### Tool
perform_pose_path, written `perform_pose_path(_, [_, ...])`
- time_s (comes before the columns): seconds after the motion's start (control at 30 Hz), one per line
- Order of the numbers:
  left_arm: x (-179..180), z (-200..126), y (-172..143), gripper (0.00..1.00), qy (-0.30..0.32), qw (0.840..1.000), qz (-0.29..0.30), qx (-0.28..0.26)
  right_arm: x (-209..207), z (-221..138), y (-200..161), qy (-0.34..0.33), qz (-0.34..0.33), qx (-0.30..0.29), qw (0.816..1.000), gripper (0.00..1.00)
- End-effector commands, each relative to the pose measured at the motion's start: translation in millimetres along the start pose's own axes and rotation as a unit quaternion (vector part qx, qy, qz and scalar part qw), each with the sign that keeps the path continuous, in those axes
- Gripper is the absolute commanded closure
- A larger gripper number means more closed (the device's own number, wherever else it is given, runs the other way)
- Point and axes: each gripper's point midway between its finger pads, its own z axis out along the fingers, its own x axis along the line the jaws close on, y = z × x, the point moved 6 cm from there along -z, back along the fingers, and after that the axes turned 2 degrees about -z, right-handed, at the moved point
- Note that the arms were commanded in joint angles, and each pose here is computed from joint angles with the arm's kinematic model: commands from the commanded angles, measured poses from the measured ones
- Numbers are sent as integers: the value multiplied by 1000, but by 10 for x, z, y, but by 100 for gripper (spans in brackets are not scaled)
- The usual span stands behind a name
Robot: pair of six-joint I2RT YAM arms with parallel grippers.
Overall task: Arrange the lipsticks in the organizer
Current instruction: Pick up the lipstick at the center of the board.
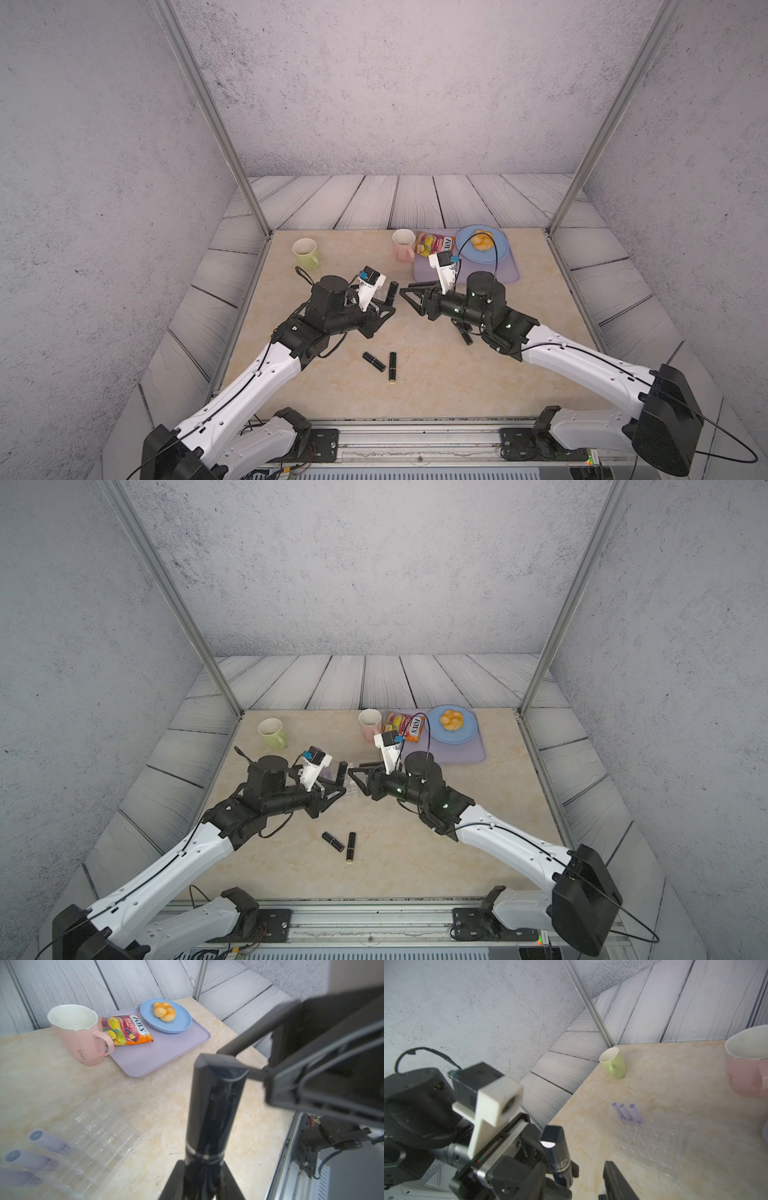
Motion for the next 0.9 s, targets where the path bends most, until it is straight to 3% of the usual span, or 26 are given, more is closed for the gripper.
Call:
perform_pose_path(0.0, [57, -62, 31, 100, 74, 995, 73, 4, 35, -107, -84, -25, -12, 76, 997, 50])
perform_pose_path(0.2, [0, -60, 58, 100, 81, 992, 100, -6, 89, -22, 16, -26, -22, 68, 997, 49])
perform_pose_path(0.3, [-18, -73, 82, 100, 83, 991, 105, -13, 57, 86, -77, -27, -12, 90, 996, 50])
perform_pose_path(0.67, [-58, -42, 62, 100, 84, 989, 118, -10, 84, 288, -52, -7, 22, 78, 997, 56])
perform_pose_path(0.87, [-81, -34, 58, 100, 86, 989, 122, -12, 62, 354, -35, -6, 38, 65, 997, 68])
